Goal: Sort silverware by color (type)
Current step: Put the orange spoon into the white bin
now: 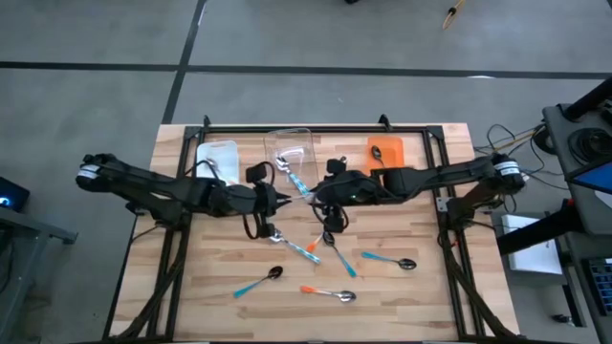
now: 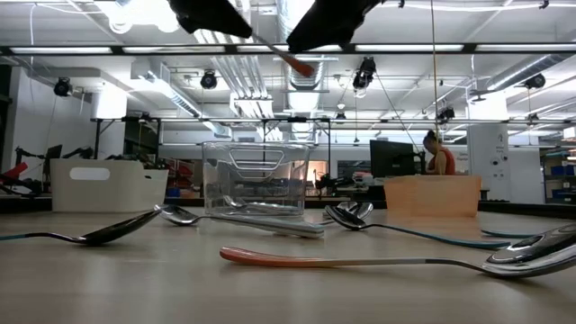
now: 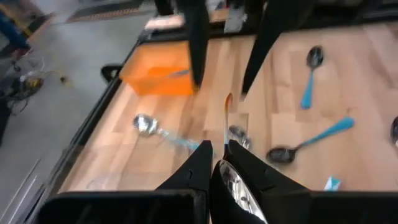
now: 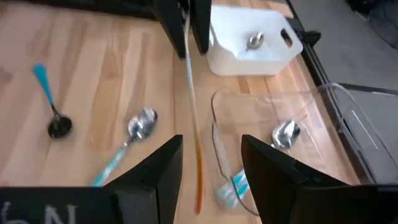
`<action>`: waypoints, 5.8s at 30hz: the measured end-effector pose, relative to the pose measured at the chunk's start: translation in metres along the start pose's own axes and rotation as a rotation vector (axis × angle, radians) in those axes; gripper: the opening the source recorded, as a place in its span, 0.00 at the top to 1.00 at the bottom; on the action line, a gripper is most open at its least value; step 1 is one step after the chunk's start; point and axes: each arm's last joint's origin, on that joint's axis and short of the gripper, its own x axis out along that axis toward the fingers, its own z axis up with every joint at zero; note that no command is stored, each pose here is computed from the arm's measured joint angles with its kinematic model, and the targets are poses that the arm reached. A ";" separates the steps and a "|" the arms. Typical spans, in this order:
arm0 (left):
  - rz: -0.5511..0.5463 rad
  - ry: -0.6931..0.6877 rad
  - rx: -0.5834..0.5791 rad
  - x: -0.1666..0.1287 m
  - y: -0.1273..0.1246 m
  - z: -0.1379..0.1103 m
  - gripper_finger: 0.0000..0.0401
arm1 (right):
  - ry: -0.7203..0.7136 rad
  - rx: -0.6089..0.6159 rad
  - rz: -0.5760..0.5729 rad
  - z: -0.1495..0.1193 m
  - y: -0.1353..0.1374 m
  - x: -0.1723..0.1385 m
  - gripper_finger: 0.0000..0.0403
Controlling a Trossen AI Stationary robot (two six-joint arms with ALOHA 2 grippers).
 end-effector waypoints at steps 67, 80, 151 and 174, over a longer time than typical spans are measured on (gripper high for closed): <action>0.093 -0.473 -0.180 -0.029 -0.002 -0.006 0.53 | -0.771 0.153 -0.171 -0.059 -0.002 0.019 0.98; 0.249 -0.801 -0.321 0.019 -0.018 -0.017 0.53 | -0.733 0.190 -0.348 -0.059 -0.006 0.019 0.98; 0.524 -0.534 -0.364 0.023 0.008 0.019 1.00 | -0.600 0.080 -0.517 -0.062 -0.003 0.017 0.62; 0.603 -0.122 -0.952 -0.075 0.100 -0.053 1.00 | -0.214 0.046 -0.657 -0.081 -0.046 -0.016 0.68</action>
